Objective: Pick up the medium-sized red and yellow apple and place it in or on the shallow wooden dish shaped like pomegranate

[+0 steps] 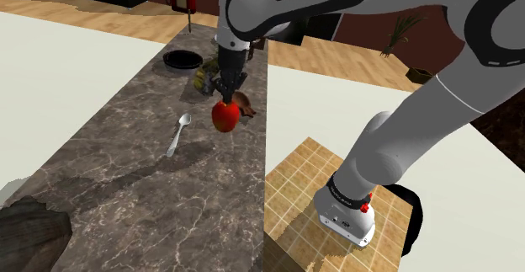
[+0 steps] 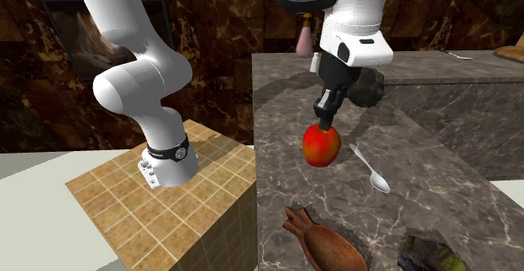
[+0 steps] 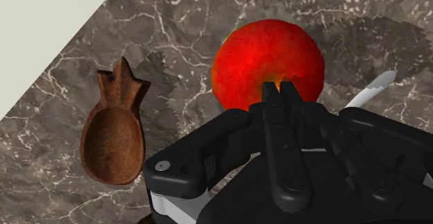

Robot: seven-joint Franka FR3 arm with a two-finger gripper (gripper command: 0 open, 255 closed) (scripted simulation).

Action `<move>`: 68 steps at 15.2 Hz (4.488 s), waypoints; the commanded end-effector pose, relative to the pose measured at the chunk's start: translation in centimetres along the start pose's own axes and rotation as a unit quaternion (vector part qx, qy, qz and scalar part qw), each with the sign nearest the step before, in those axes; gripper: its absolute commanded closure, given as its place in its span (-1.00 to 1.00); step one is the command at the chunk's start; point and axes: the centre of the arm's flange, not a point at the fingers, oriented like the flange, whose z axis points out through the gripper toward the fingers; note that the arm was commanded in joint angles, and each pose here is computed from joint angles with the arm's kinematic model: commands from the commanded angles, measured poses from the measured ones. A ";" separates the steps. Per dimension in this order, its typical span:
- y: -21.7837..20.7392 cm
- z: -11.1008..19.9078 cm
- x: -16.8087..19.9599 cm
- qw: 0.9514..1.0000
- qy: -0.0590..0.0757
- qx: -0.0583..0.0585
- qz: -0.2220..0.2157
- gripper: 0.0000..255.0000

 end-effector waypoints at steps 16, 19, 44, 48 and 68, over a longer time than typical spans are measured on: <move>4.8 -9.0 2.2 1.000 0.000 0.000 0.000 1.00; 7.9 -10.8 3.9 1.000 0.000 0.000 0.000 1.00; 16.6 -5.8 8.7 1.000 0.000 0.000 0.000 1.00; 16.7 -3.7 8.8 1.000 0.000 0.000 0.000 1.00; 16.9 -2.2 9.0 1.000 0.000 0.000 0.000 -1.00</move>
